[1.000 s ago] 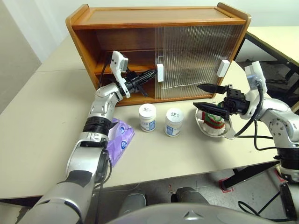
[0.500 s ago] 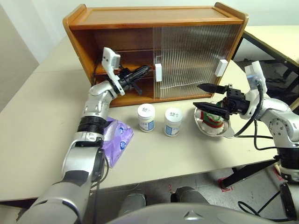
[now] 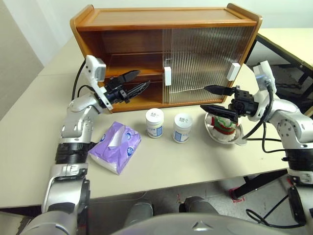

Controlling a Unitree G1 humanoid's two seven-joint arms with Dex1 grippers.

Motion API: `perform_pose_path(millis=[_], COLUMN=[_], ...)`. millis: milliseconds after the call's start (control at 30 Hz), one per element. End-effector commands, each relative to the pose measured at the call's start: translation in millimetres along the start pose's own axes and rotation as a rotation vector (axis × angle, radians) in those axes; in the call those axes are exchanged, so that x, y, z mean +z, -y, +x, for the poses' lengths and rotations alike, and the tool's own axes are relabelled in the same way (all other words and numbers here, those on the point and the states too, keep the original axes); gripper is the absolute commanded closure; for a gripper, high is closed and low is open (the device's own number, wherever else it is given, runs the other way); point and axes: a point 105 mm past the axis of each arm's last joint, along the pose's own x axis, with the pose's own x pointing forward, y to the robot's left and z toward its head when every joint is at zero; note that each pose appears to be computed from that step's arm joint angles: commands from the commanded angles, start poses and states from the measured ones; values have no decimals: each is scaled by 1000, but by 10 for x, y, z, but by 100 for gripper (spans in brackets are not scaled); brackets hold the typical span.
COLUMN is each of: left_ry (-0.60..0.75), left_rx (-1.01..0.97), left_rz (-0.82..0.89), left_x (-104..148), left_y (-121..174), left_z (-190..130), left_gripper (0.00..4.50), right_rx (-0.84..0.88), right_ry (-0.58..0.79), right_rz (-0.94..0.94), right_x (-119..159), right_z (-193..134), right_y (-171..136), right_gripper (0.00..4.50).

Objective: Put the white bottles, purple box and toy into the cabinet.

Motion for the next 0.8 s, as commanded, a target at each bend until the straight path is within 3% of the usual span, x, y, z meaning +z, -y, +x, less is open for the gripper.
perform_pose_path(millis=[33, 300, 533, 800], left_ry=[-29, -223, -411, -534], left_rx=[-12, -82, -159, -129], left_rz=[14, 3, -95, -176], left_x=[114, 267, 160, -68], left_y=[-12, -24, 200, 348], left_z=[-193, -678, -972, -1213], left_gripper=[1, 1, 1, 1], right_rx=[15, 31, 39, 49], right_ry=[-7, -6, -9, -12], right_rz=[-13, -3, 1, 2], right_x=[3, -19, -28, -24], right_z=[34, 66, 70, 76], right_y=[4, 16, 20, 14], right_gripper=[0, 0, 0, 0])
